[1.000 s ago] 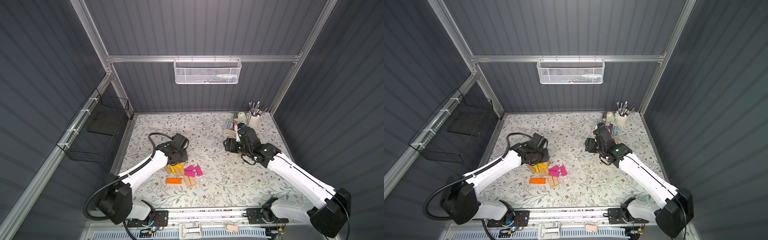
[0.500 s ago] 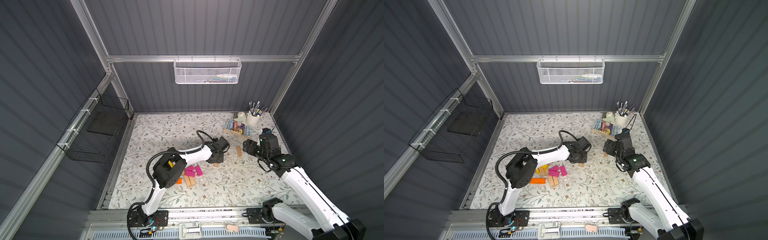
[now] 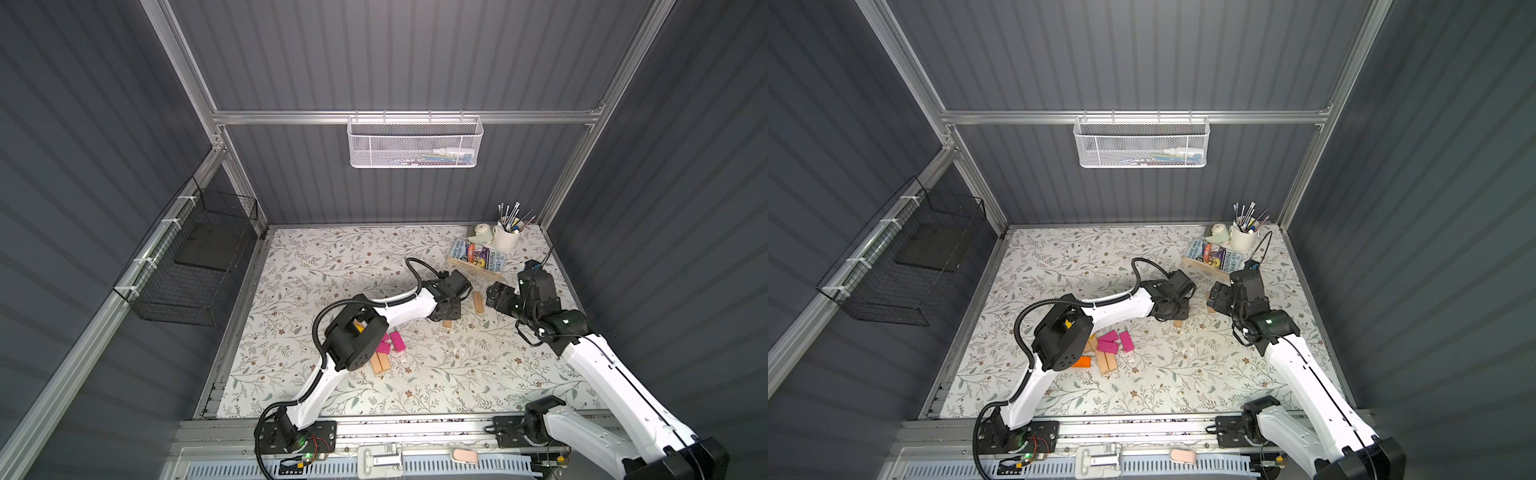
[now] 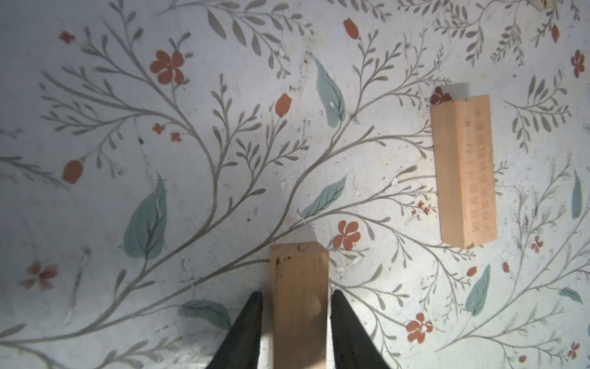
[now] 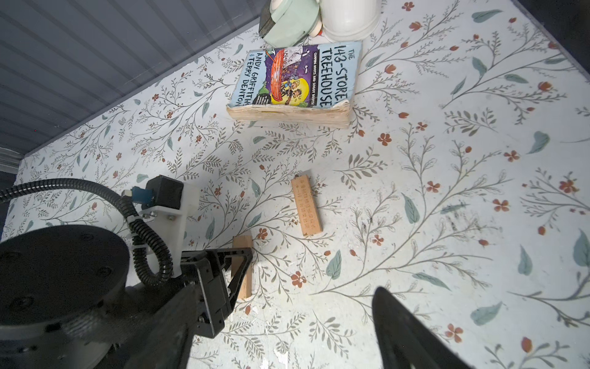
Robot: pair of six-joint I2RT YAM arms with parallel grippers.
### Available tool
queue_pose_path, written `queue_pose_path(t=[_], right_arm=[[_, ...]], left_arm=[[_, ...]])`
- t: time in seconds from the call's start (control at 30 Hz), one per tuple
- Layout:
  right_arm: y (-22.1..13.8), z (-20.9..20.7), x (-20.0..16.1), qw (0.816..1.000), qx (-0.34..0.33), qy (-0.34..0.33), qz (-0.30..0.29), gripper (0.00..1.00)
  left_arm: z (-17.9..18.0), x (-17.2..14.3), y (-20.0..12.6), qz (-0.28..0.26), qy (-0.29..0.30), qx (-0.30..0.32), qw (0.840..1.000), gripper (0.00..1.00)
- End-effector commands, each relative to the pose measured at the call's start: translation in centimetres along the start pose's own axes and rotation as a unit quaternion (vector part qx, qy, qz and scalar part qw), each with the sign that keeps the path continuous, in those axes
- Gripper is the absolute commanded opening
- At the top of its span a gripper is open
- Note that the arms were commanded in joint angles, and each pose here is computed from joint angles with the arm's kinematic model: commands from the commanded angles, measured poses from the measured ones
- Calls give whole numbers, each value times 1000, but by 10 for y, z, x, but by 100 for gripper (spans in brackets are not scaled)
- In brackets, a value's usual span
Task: Assemble the letter k with building blocks
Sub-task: Place the building block at the center of the board.
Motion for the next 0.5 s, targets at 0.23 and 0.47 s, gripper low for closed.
queue_pose_path(t=[0.23,0.47], right_arm=[[4,3,-6,999,16,1,27,85],[21,20,-15,993,60,-18,101,75]], left_arm=[[4,5,-38,-29,14,-2,999,41],[38,20,-136,-109,62,-43,991,41]])
Point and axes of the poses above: each gripper's point midway between its finger pads, its own y axis out along the fingers, its own z axis along the line the jaws close on, x = y × z, the point moved 7 cm from there along -y, back along the fingers, and after that the axes turned 6 degrees about -y, right-handed, at the moved point
